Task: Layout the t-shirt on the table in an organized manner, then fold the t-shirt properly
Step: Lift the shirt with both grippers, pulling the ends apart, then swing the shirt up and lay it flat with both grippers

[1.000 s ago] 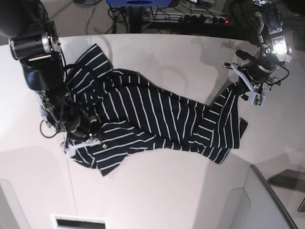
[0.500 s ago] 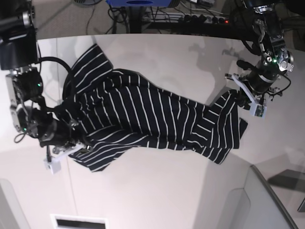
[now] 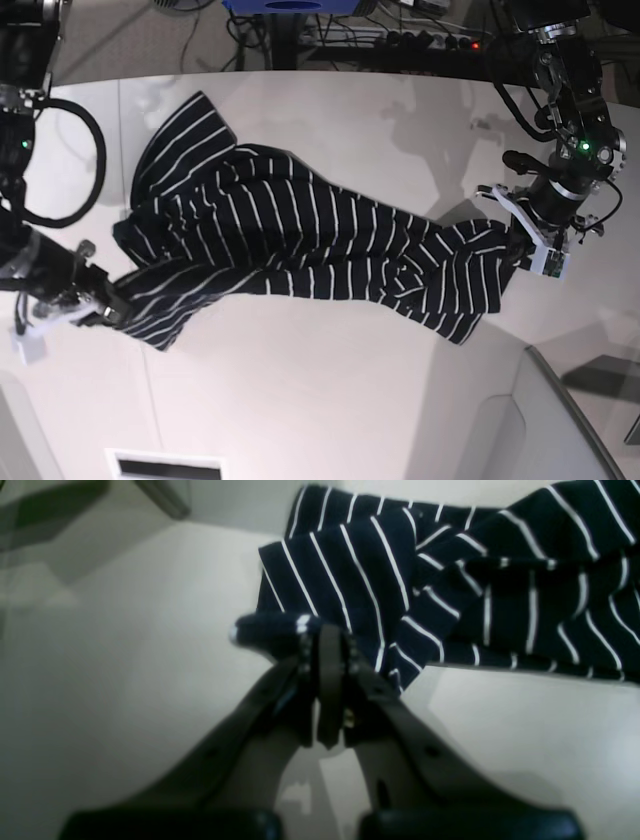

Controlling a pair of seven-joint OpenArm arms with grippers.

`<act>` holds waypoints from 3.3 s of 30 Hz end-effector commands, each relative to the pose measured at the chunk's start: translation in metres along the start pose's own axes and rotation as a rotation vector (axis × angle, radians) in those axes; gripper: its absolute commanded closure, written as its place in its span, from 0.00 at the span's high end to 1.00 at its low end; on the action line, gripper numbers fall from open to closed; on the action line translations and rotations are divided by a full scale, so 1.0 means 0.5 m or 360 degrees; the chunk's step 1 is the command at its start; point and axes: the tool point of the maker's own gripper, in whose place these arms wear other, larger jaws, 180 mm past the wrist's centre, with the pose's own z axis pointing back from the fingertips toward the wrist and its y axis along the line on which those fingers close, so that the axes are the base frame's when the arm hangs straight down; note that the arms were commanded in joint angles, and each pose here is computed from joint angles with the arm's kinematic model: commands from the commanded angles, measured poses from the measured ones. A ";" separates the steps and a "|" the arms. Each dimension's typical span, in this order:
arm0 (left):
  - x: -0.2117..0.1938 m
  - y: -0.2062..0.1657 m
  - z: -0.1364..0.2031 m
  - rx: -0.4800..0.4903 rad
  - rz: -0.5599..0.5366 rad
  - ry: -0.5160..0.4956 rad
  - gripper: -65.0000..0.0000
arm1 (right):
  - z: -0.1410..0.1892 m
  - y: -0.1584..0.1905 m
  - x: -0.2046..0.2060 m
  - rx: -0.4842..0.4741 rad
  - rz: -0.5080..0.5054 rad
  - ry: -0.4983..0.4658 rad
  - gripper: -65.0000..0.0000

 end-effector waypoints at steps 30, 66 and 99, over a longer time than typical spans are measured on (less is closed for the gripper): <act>0.291 0.026 -0.016 0.0262 -0.0763 -0.0207 0.00 | 0.190 0.008 0.259 -0.0077 0.0613 -0.0462 0.00; 0.827 0.144 0.003 0.0556 -0.0551 -0.0577 0.00 | 0.272 0.149 0.867 -0.0100 0.0514 -0.1421 0.00; 0.291 -0.034 -0.069 0.0294 -0.0744 -0.0184 0.00 | 0.010 -0.122 0.238 -0.0006 -0.0106 -0.0462 0.00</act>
